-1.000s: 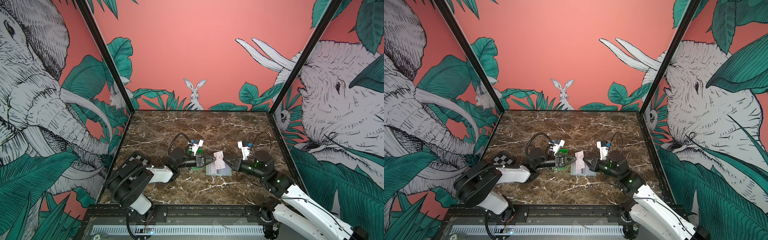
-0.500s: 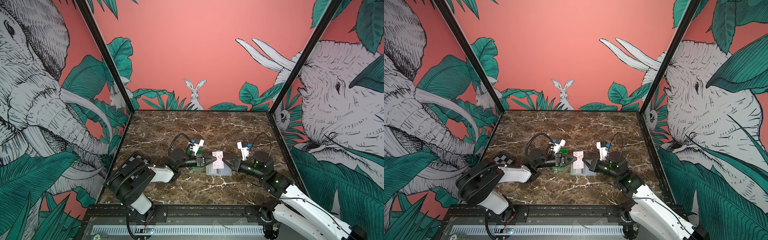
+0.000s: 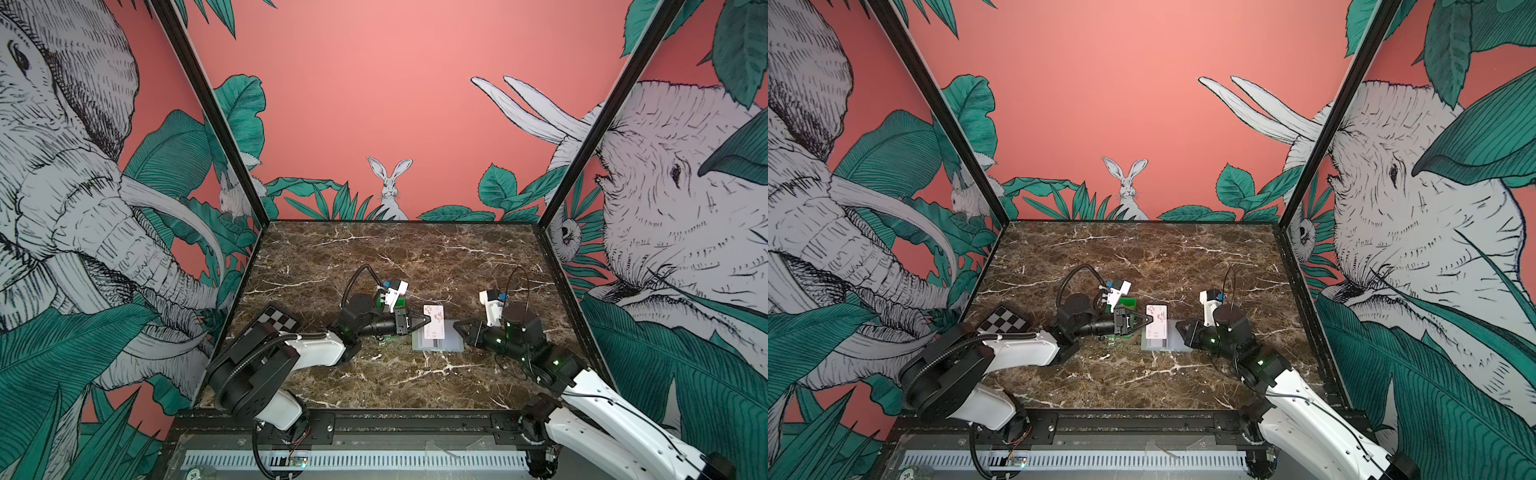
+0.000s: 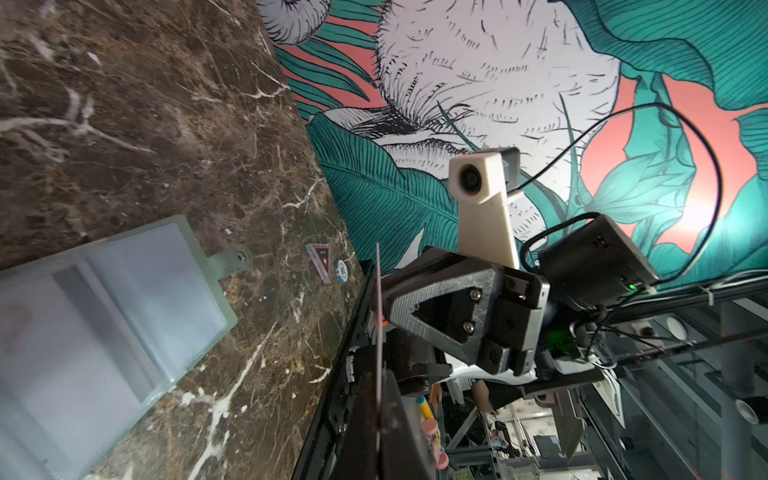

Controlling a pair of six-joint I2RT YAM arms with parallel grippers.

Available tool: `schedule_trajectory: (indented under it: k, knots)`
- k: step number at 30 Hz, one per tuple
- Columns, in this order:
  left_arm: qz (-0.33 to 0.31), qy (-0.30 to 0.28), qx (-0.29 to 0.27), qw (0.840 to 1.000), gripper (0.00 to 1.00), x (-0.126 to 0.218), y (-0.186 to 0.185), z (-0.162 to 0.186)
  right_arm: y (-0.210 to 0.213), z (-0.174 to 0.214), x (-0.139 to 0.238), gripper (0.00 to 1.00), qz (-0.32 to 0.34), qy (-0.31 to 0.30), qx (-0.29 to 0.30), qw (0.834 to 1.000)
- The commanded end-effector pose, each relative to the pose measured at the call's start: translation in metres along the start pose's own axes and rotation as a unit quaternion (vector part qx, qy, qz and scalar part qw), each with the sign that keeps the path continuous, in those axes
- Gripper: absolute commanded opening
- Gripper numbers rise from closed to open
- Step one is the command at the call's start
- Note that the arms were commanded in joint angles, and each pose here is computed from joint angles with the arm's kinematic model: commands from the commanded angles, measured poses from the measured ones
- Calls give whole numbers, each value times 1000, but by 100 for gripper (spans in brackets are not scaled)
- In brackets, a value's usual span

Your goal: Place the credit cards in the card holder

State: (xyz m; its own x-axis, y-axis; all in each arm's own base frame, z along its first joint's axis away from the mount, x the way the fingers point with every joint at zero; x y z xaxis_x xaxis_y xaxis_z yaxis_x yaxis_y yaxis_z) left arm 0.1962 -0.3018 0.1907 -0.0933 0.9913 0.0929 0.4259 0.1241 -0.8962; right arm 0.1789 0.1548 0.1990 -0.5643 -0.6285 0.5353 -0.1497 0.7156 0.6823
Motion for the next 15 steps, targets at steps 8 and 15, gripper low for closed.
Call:
schedule_trajectory:
  k: [8,15]
  knots:
    - [-101,-21,4,995,3,2,18,-4,-40,12,-3,20,152,58,54,985]
    - [-172,-5,-8,985,4,-3,30,3,-65,25,-15,19,196,86,64,975]
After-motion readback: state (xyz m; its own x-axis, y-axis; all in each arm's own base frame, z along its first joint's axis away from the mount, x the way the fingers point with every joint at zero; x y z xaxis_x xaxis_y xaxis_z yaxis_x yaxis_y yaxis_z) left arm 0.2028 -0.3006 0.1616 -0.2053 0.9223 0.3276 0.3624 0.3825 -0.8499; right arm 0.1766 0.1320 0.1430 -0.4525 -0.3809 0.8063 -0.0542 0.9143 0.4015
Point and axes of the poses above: each gripper's point midway between its finger pads, its own x axis back along the fingers, its own y axis along the line the jaws close on, z = x × y, the point moved 5 cm from there along x, back along the fingers, and after that the axes turned 2 degrees about -x, right-handed, at the moved point
